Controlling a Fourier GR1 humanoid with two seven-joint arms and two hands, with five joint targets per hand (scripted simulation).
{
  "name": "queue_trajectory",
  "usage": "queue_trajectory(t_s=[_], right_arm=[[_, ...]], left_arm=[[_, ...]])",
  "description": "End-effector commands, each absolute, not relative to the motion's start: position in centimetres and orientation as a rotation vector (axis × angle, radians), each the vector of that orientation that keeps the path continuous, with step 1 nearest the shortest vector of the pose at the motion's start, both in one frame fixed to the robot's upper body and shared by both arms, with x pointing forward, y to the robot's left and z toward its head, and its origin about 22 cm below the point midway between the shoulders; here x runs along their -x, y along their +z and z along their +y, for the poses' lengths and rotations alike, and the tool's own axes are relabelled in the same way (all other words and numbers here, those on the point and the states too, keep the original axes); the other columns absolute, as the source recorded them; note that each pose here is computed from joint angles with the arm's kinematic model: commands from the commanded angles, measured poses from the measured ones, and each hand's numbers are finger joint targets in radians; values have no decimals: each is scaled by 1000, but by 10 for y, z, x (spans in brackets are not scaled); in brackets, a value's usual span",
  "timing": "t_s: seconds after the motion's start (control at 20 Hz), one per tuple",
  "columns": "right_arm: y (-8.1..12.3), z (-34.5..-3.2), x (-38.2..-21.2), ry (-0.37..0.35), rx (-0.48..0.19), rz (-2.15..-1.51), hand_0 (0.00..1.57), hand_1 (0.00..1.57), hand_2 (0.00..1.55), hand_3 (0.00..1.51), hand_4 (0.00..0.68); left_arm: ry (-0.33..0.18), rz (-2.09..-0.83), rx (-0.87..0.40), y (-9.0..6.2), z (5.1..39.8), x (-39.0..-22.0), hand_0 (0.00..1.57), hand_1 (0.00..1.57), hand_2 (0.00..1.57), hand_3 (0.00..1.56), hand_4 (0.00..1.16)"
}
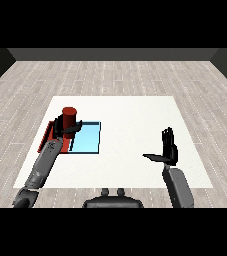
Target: Pick the red can and put it in the red box
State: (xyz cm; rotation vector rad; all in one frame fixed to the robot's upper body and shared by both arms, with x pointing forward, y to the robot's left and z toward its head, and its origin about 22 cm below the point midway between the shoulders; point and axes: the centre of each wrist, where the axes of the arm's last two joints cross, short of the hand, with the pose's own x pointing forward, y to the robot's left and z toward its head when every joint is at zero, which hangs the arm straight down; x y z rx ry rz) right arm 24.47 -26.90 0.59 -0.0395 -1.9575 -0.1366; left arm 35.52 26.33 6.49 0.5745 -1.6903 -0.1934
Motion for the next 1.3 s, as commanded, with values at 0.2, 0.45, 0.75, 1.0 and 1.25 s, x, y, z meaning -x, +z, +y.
queue_trajectory(t_s=[0.2, 0.45, 0.75, 1.0, 1.25], right_arm=[[3, -284, -255, -104, 64, -1984, 0, 0, 0, 0, 0], [-3, -274, -256, -98, 32, -2022, 0, 0, 0, 0, 0], [-11, -262, -250, -59, 90, -2051, 0, 0, 0, 0, 0], [17, -270, -267, -70, 87, -2085, 0, 0, 0, 0, 0], [15, -271, -256, -66, 33, -2109, 0, 0, 0, 0, 0]], left_arm=[[-121, -1411, -746, 13, 359, -355, 1571, 1571, 1571, 1490, 1087], [-123, -1284, -820, -24, 360, -356, 1571, 1571, 1571, 1501, 1040], [-161, -1026, -884, -35, 383, -347, 333, 333, 454, 328, 723], [-94, -969, -840, -40, 392, -340, 760, 760, 758, 0, 672], [-269, -926, -791, -52, 370, -343, 0, 0, 0, 0, 654]])
